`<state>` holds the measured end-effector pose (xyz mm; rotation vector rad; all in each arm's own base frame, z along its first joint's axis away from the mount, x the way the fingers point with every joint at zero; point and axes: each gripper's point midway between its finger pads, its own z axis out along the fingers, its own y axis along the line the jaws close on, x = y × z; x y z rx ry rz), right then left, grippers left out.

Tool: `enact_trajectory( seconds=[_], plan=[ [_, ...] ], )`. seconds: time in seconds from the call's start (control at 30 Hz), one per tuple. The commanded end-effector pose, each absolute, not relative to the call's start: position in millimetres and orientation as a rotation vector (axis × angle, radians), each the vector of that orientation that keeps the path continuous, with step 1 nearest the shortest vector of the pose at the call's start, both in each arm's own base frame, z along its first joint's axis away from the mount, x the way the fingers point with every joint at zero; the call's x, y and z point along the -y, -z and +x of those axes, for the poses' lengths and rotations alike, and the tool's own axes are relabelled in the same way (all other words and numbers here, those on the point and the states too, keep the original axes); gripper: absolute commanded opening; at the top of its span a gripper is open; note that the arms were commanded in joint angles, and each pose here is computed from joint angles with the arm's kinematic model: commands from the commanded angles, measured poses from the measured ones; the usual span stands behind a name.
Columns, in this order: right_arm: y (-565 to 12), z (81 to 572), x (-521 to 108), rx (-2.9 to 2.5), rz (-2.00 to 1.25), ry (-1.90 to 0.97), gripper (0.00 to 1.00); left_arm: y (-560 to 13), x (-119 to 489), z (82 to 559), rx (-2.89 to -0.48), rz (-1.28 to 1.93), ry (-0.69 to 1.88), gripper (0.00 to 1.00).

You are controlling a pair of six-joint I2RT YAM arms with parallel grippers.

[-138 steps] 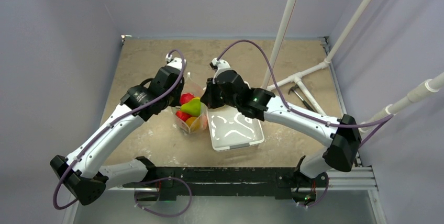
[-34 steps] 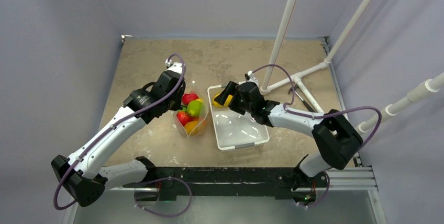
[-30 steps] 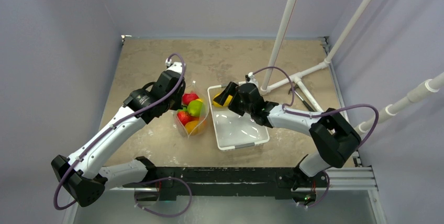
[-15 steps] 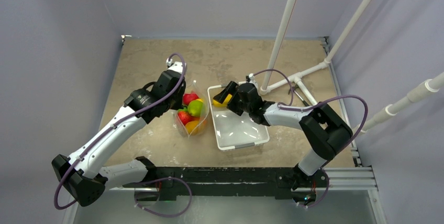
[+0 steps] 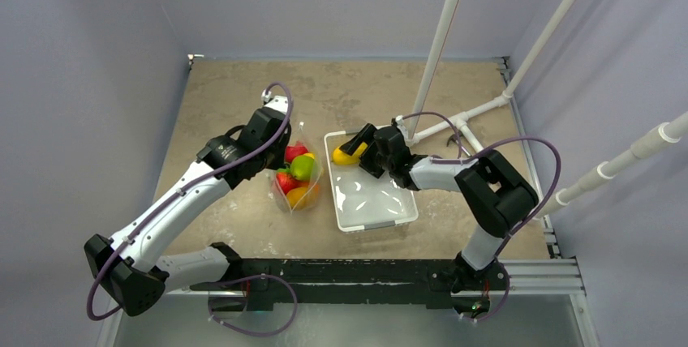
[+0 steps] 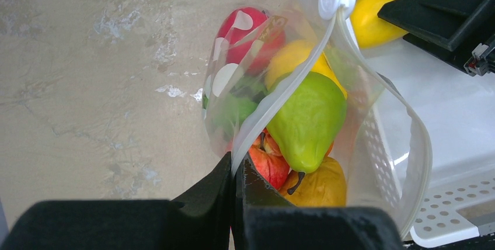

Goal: Place the food in the zip-top bag and seal the zipper
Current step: Pick up the fake fruit from the bin.

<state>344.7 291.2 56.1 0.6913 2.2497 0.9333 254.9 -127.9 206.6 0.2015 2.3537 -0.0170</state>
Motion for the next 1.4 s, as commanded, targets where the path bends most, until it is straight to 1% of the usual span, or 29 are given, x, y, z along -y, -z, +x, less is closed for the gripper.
enact_trajectory(
  seconds=[0.0,0.33,0.43,0.5,0.57,0.63,0.7,0.77,0.93,0.97,1.07,1.13,1.37],
  plan=[
    [-61,358,-290,-2.202,0.736,-0.968,0.95,-218,134,263,-2.315,0.209,0.036,0.0],
    [-42,372,-283,-2.21,0.812,-0.907,0.94,-218,136,265,-2.322,0.215,0.035,0.0],
    [-34,376,-280,-2.222,0.839,-0.874,0.92,-220,136,265,-2.321,0.215,0.036,0.0],
    [-30,377,-280,-2.229,0.837,-0.864,0.88,-220,136,265,-2.322,0.214,0.033,0.0],
    [-30,377,-281,-2.229,0.834,-0.87,0.83,-220,136,265,-2.321,0.213,0.031,0.0],
    [-30,376,-279,-2.228,0.833,-0.87,0.75,-220,136,265,-2.322,0.214,0.031,0.0],
    [-31,376,-279,-2.223,0.83,-0.871,0.65,-220,136,265,-2.323,0.214,0.03,0.0],
    [-33,376,-279,-2.221,0.821,-0.878,0.53,-220,136,266,-2.322,0.211,0.032,0.0],
    [-42,373,-279,-2.213,0.804,-0.892,0.27,-220,137,266,-2.321,0.208,0.039,0.0],
    [-48,373,-278,-2.201,0.803,-0.897,0.25,-220,137,265,-2.322,0.208,0.042,0.0],
    [-60,373,-274,-2.17,0.806,-0.901,0.22,-221,137,265,-2.319,0.206,0.044,0.0],
    [-67,375,-271,-2.147,0.806,-0.892,0.17,-221,137,265,-2.317,0.204,0.046,0.0],
    [-98,371,-259,-2.087,0.764,-0.863,0.14,-221,138,263,-2.318,0.193,0.06,0.0]
  ],
)
